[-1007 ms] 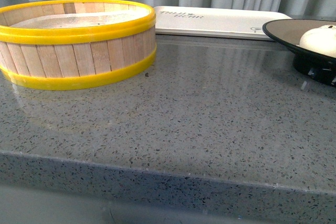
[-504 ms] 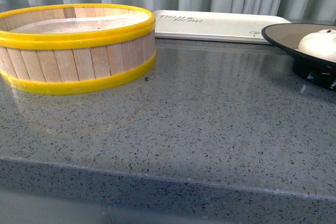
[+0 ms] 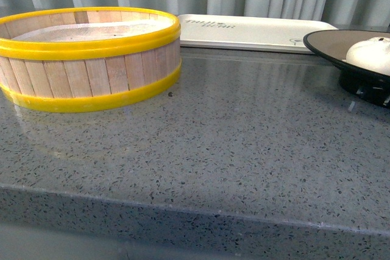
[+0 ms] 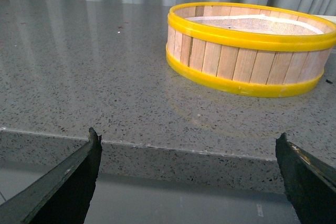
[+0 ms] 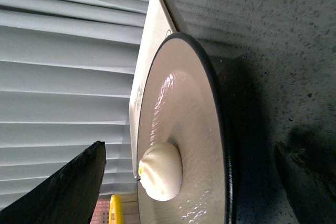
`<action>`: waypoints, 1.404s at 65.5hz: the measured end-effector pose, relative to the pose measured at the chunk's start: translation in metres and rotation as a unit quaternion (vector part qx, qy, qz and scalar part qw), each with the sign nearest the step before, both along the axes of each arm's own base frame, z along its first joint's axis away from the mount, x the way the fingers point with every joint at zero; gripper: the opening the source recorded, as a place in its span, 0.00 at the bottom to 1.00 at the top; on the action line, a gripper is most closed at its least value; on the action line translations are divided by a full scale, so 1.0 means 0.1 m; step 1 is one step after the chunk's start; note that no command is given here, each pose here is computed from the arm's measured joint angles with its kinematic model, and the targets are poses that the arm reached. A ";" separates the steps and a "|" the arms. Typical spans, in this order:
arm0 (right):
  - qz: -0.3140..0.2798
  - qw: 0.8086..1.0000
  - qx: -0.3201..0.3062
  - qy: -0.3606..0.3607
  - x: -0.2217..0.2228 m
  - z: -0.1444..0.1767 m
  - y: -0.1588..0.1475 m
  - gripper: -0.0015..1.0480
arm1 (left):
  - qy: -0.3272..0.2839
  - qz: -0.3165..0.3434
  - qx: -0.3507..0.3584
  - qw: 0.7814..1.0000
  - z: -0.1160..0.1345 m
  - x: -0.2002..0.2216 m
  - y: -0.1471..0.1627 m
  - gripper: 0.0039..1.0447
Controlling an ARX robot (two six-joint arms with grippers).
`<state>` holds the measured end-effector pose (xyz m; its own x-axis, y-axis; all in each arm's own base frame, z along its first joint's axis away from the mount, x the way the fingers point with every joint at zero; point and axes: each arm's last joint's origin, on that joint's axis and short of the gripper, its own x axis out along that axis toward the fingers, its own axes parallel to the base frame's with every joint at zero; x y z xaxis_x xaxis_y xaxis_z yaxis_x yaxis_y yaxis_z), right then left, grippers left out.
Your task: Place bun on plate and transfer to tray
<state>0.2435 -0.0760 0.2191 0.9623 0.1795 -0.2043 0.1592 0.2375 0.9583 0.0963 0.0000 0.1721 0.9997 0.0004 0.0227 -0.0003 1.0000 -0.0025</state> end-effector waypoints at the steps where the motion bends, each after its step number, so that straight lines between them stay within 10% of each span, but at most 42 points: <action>1: 0.004 1.000 0.001 0.000 0.03 0.00 0.01 0.92 | 0.000 0.000 0.000 1.000 0.00 0.00 0.00 0.94; 11: 0.025 1.000 0.009 0.005 0.16 0.00 0.04 0.86 | 0.000 0.000 0.000 1.000 0.00 0.00 0.00 0.94; 41: 0.039 0.999 -0.002 -0.001 0.21 0.01 0.05 0.04 | 0.000 0.000 0.000 1.000 0.00 0.00 0.00 0.94; 70: 0.038 0.998 -0.006 -0.053 0.28 0.16 0.02 0.03 | 0.000 0.000 0.000 1.000 0.00 0.00 0.00 0.94; 92: 0.024 0.998 0.010 -0.064 1.19 0.56 -0.11 0.03 | 0.000 0.000 0.000 1.000 0.00 0.00 0.00 0.94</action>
<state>0.3629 -0.0874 0.2748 0.9706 0.2282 -0.0763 0.0243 0.2223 0.9747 0.0963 0.0000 0.1721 0.9997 0.0004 0.0227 -0.0003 1.0000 -0.0025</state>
